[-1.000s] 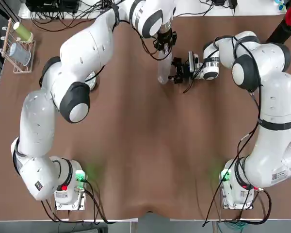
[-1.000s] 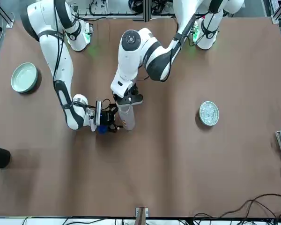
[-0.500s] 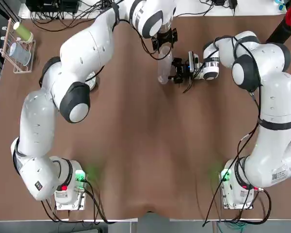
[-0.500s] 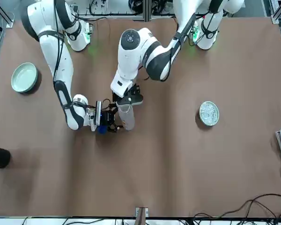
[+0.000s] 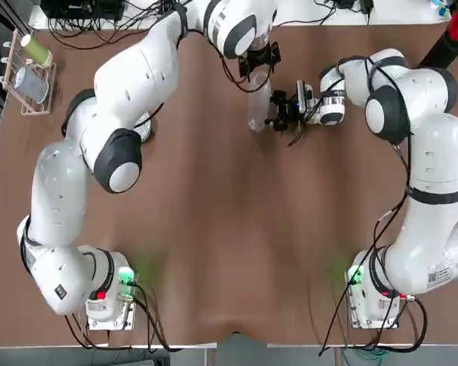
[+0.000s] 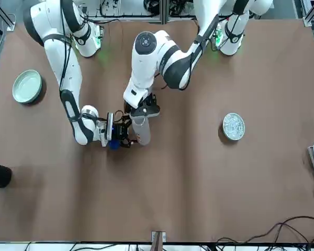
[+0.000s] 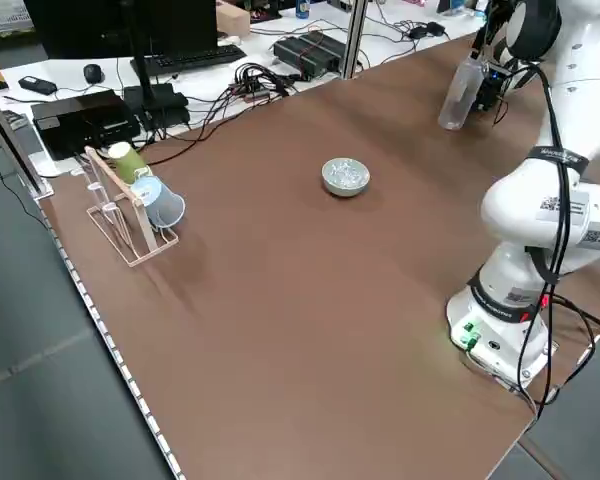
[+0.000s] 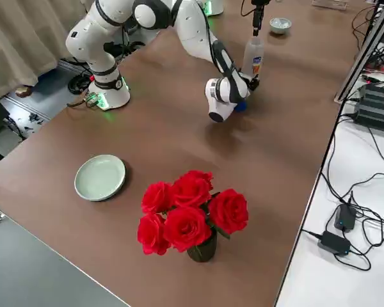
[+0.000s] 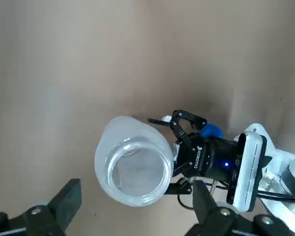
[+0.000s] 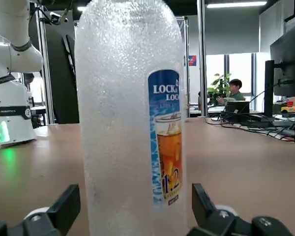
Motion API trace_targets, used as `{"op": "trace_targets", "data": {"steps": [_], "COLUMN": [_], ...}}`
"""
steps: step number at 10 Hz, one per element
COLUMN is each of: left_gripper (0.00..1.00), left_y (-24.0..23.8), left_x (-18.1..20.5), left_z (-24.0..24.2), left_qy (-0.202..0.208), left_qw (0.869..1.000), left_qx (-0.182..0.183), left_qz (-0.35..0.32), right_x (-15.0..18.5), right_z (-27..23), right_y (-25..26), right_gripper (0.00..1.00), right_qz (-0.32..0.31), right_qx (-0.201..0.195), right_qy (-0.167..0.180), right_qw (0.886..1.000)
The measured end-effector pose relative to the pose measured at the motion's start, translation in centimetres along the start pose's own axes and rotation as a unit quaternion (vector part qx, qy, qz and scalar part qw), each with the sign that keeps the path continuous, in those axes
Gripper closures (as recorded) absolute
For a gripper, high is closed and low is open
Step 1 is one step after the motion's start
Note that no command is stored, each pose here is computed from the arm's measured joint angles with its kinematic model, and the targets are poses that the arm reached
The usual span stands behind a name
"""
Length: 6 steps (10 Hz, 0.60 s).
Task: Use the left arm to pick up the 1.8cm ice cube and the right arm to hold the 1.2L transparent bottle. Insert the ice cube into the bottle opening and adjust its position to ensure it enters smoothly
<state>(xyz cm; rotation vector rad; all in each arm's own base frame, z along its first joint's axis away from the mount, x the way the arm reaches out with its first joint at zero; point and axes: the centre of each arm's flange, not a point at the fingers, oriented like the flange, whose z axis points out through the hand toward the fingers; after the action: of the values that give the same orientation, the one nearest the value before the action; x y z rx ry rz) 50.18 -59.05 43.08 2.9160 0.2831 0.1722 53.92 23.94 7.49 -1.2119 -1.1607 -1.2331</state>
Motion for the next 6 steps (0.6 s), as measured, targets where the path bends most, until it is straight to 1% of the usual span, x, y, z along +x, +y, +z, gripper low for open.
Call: {"op": "trace_targets", "data": {"steps": [1,2,4,6], "left_gripper": [0.0,0.0,0.0,0.0], "left_y": [-0.2,-0.9,-3.4,-6.2], "left_x": [0.4,1.0,3.9,7.1], "left_z": [-0.4,-0.7,-2.6,-6.0], "left_qy": [0.002,0.0,-0.005,-0.004], "left_qw": [1.0,1.0,0.999,0.998], "left_qx": [0.002,0.014,0.038,0.049], "left_qz": [0.006,0.013,0.033,0.028], "right_x": [0.2,0.2,0.2,0.5], "right_z": [0.0,-0.2,-2.1,-5.2], "right_y": [0.1,0.2,0.7,1.7], "right_gripper": [0.0,0.0,0.0,0.0], "right_qz": [-0.001,-0.002,-0.01,-0.018], "right_qx": [0.001,0.004,0.021,0.03], "right_qy": [0.005,0.005,-0.012,-0.027], "right_qw": [1.0,1.0,1.0,0.999]}}
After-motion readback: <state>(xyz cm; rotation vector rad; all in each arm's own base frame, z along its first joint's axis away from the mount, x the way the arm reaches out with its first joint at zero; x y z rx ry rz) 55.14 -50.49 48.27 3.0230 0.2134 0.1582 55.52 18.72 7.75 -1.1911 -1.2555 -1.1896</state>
